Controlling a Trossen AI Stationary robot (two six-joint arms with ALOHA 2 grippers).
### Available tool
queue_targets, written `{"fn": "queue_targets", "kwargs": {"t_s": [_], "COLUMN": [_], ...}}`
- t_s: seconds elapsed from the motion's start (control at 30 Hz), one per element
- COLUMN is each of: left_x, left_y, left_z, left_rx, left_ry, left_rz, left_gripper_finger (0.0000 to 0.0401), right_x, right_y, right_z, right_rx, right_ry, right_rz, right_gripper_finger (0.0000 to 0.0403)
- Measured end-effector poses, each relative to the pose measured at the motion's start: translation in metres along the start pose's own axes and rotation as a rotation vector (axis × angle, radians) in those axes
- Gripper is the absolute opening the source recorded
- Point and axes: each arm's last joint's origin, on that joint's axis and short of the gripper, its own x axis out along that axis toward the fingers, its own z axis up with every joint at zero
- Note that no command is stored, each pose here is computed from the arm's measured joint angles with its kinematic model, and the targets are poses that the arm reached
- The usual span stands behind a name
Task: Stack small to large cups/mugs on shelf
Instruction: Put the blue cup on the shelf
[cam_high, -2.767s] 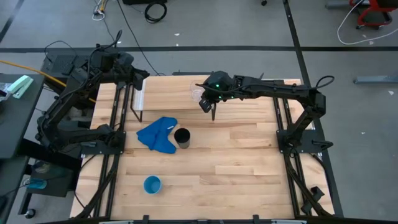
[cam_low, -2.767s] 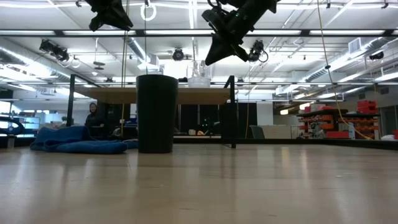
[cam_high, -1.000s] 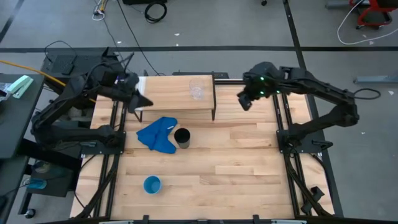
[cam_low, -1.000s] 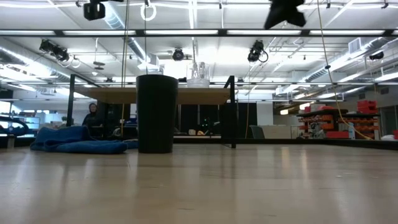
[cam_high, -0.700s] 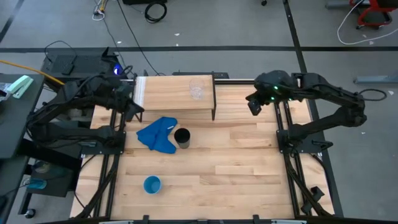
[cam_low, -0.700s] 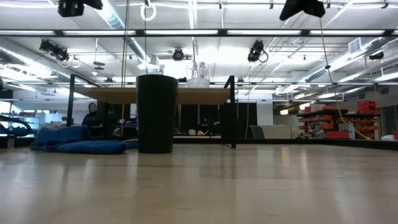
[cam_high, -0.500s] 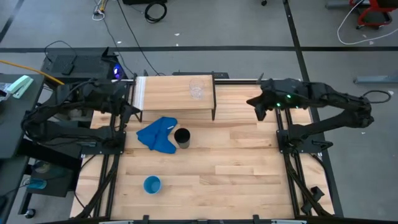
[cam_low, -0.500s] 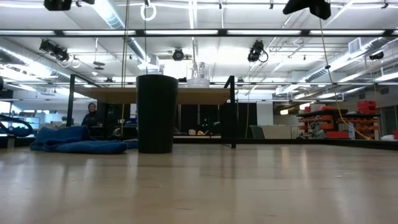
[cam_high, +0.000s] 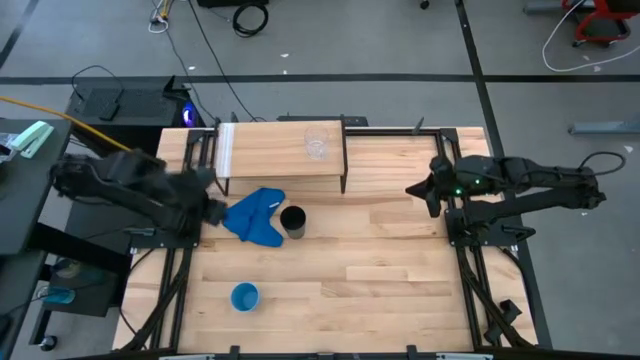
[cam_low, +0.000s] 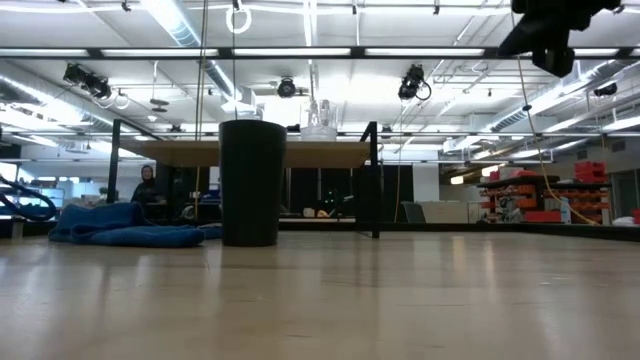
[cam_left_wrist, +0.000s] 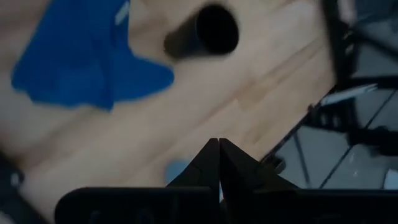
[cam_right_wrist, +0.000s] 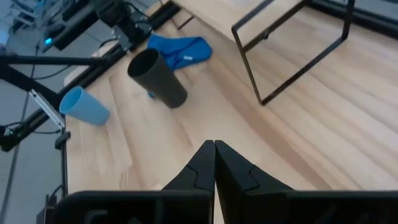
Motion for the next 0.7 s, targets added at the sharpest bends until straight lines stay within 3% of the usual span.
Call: {"fn": "queue_targets", "kwargs": {"t_s": [0.23, 0.43, 0.7], "left_x": [0.034, 0.068, 0.116], "left_y": [-0.018, -0.035, -0.045], "left_z": [-0.05, -0.087, -0.115], "left_rx": [-0.086, -0.125, -0.09], "left_ry": [0.14, 0.114, 0.127], "left_rz": [0.236, 0.341, 0.503], "left_gripper_finger": [0.0018, 0.0018, 0.0018], "right_x": [0.001, 0.001, 0.002], "right_y": [-0.001, -0.001, 0.0], "right_z": [-0.003, -0.003, -0.003], "right_rx": [-0.043, -0.063, -0.064], "right_ry": [0.016, 0.017, 0.042], "right_rz": [0.015, 0.013, 0.042], "right_gripper_finger": [0.0011, 0.0012, 0.0013]}}
